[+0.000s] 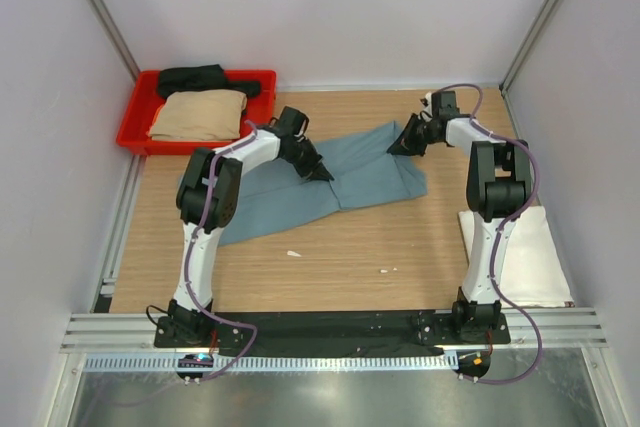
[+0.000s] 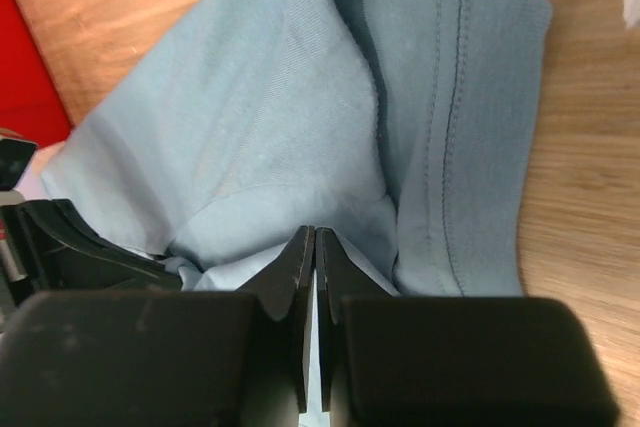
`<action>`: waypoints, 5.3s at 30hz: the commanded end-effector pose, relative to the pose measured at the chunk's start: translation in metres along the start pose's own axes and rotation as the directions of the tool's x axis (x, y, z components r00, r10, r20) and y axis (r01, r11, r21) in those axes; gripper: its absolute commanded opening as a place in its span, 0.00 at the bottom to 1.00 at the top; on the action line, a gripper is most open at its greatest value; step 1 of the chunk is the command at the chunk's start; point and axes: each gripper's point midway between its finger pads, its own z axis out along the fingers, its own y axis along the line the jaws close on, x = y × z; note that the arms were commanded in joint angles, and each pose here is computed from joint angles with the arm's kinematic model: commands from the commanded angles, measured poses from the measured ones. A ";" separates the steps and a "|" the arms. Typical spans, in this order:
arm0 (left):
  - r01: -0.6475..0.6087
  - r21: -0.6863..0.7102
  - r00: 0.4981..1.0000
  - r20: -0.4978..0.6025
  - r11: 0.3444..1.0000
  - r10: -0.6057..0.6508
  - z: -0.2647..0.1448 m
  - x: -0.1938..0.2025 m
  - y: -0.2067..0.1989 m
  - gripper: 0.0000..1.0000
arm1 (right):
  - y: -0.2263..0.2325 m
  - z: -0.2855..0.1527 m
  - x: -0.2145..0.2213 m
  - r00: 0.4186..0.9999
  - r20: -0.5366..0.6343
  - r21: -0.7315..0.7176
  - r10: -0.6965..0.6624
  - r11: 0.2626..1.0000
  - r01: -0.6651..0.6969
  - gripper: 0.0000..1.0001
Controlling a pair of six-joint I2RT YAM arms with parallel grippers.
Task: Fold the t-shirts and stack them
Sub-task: Fold the tshirt
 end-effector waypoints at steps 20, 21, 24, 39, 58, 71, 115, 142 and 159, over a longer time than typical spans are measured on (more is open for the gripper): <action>0.004 0.107 0.998 0.062 0.994 -0.010 -0.010 -0.012 -0.014 0.28 | 0.018 -0.014 -0.042 0.990 0.131 -0.005 -0.058 0.998 0.059 0.31; 0.000 0.103 0.998 0.060 0.995 -0.006 -0.012 -0.010 -0.014 0.28 | 0.018 -0.017 -0.044 0.988 0.137 0.006 -0.068 0.998 0.068 0.32; -0.065 0.076 0.995 0.075 0.995 0.060 -0.031 -0.003 -0.015 0.30 | 0.013 -0.034 -0.047 0.988 0.128 0.103 -0.091 0.992 0.078 0.34; -0.298 0.132 0.954 0.008 0.945 0.300 -0.040 0.050 -0.061 0.06 | 0.079 -0.039 0.019 0.998 0.060 -0.222 0.031 0.975 -0.016 0.10; -0.308 0.041 0.950 -0.039 0.951 0.309 0.043 0.047 0.019 0.04 | 0.008 0.045 0.010 0.978 0.117 -0.303 0.174 0.944 -0.132 0.02; -0.407 0.104 0.913 0.009 0.907 0.409 -0.007 0.070 -0.015 0.31 | 0.032 -0.014 -0.019 0.990 0.137 -0.126 0.019 0.992 -0.002 0.04; -0.504 0.169 0.864 0.099 0.847 0.494 -0.062 0.089 -0.097 0.37 | -0.023 -0.033 -0.065 0.963 0.228 0.300 -0.141 0.952 0.069 0.34; -0.377 -0.551 0.868 0.069 0.744 0.492 -0.134 0.017 0.164 0.58 | 0.053 0.032 -0.010 0.908 0.379 0.593 -0.180 0.800 -0.089 1.00; -0.398 -0.402 0.914 -0.250 0.825 0.319 -0.046 0.129 0.153 0.56 | 0.036 0.083 -0.033 0.901 0.184 0.590 -0.393 0.777 0.219 1.00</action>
